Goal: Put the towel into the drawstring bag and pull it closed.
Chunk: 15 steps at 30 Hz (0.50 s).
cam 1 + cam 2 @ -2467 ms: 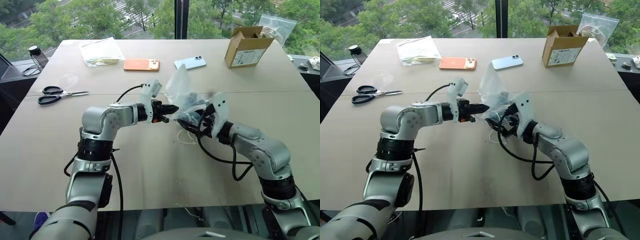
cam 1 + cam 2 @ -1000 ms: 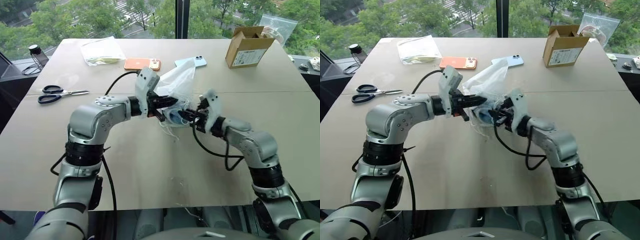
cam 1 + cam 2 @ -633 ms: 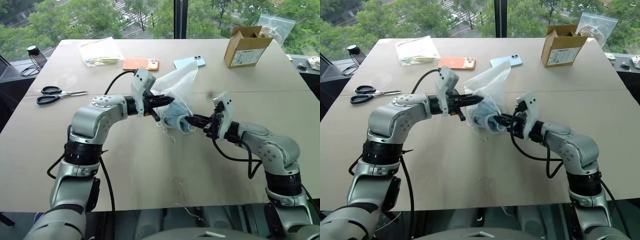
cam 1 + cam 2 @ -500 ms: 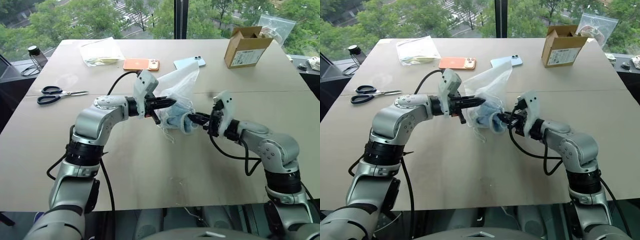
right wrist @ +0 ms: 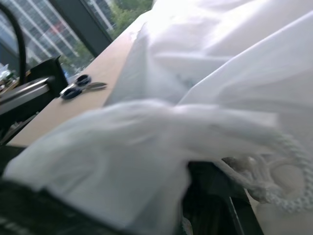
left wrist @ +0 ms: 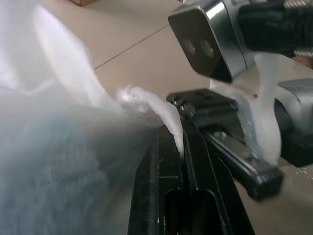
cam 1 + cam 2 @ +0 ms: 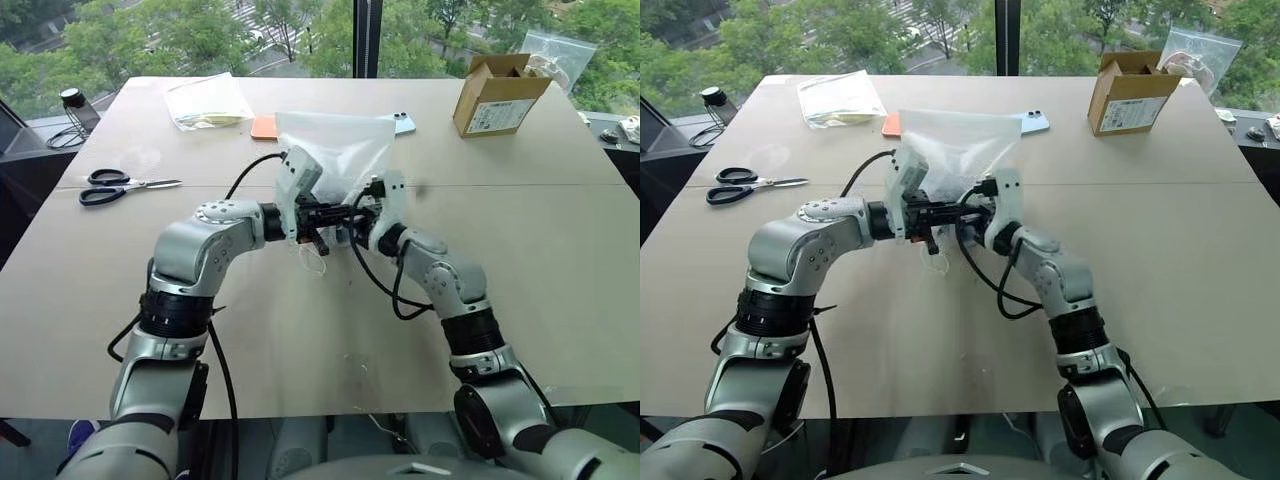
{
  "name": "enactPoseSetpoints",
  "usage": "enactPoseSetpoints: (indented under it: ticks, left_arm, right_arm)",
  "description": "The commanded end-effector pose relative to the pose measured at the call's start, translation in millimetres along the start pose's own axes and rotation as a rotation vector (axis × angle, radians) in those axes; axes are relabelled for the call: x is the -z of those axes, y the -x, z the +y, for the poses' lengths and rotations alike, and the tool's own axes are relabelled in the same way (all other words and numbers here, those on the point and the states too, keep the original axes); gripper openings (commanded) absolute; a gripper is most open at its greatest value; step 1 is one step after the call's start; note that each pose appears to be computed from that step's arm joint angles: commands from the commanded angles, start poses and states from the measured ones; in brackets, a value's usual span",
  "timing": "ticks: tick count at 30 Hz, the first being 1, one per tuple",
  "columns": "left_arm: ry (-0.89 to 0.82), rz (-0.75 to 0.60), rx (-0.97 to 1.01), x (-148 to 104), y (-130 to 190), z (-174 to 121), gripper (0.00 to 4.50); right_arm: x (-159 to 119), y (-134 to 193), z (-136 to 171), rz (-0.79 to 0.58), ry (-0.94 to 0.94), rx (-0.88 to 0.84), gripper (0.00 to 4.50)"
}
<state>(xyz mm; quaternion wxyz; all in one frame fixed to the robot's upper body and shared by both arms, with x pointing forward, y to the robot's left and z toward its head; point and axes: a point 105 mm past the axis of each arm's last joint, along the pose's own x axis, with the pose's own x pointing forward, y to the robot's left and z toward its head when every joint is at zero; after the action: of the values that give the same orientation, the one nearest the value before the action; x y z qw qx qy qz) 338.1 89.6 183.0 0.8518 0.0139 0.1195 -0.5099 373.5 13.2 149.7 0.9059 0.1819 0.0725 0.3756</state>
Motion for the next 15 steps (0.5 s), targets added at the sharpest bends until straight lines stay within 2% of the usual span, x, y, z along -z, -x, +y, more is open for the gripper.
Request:
enactPoseSetpoints:
  ticks: [1,4,9,13,15]
  left_arm:
    - [-0.017,-0.041,0.015,-12,-1,-7,0.00]
    - [0.018,-0.074,-0.021,-18,1,0,0.00]
    - [0.065,-0.085,-0.124,-16,12,23,0.00]
    - [0.070,-0.084,-0.142,-15,15,30,0.00]
    - [0.069,-0.083,-0.140,-15,15,30,0.00]
  right_arm:
    - [-12,-13,5,-0.082,-0.031,-0.023,0.06]
    - [-13,-9,9,-0.127,-0.177,-0.099,0.06]
    - [1,20,12,-0.053,-0.122,-0.156,0.06]
    - [10,40,7,0.016,-0.091,-0.133,0.06]
    - [11,47,8,0.033,-0.061,-0.142,0.69]
